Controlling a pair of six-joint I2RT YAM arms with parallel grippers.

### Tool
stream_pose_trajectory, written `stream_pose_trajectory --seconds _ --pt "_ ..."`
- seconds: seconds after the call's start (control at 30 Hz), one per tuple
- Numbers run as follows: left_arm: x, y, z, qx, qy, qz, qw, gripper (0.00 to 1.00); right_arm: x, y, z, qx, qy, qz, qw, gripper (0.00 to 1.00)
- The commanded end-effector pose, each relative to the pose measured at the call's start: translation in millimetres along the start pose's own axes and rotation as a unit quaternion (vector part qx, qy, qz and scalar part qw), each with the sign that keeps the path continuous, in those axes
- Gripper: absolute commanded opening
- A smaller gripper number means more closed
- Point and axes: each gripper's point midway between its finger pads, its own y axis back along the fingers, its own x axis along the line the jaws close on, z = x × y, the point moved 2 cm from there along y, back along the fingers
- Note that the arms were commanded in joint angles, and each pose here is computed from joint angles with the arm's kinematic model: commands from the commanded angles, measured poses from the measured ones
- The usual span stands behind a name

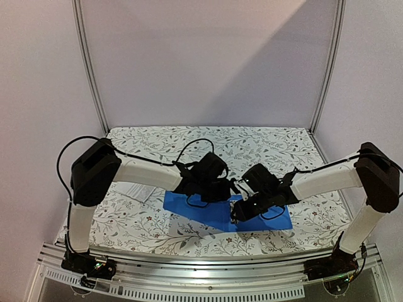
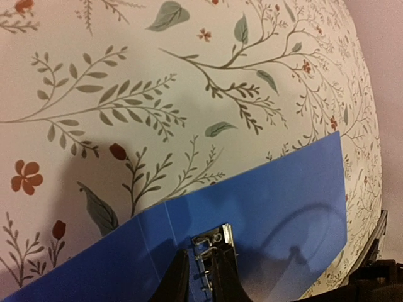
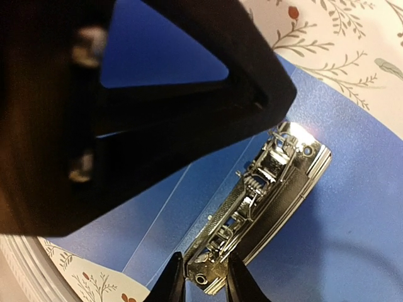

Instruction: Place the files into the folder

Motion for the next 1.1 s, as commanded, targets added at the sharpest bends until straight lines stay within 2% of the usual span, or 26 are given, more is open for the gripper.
stream_pose_trajectory --seconds 0.0,0.13,0.23,0.5,0.8,0.9,1.07 --pt "25.3 -17.7 -23.3 0.037 0.018 0.030 0.999 0.13 -6.4 -6.2 -19.2 0.007 0.012 -0.005 1.000 0.23" --pt "16.2 -11.9 -21.7 0.026 0.039 -0.012 0.999 0.11 -12.3 -5.4 -27.2 -0.014 0.006 -0.001 1.000 0.27" --pt "15.5 -11.5 -20.1 0.024 0.039 -0.011 0.999 0.11 -12.6 -1.7 -25.0 -0.039 -0.002 0.004 0.999 0.27" --pt "19.0 -25.3 -30.1 0.050 0.040 -0.003 0.998 0.11 -13.1 -1.8 -26.8 -0.035 -0.005 0.004 0.999 0.27" --pt "11.5 -31.2 -29.4 0.052 0.037 -0.016 0.998 0.10 -14.4 -4.5 -31.1 -0.029 -0.004 0.004 1.000 0.27" --pt "4.5 -29.9 -26.4 0.042 0.040 -0.041 0.997 0.08 -14.9 -5.1 -31.5 -0.029 -0.005 0.003 1.000 0.27" --pt "4.6 -27.2 -25.8 0.030 0.050 -0.056 0.997 0.16 -18.8 -6.6 -33.8 -0.024 -0.006 -0.007 1.000 0.27"
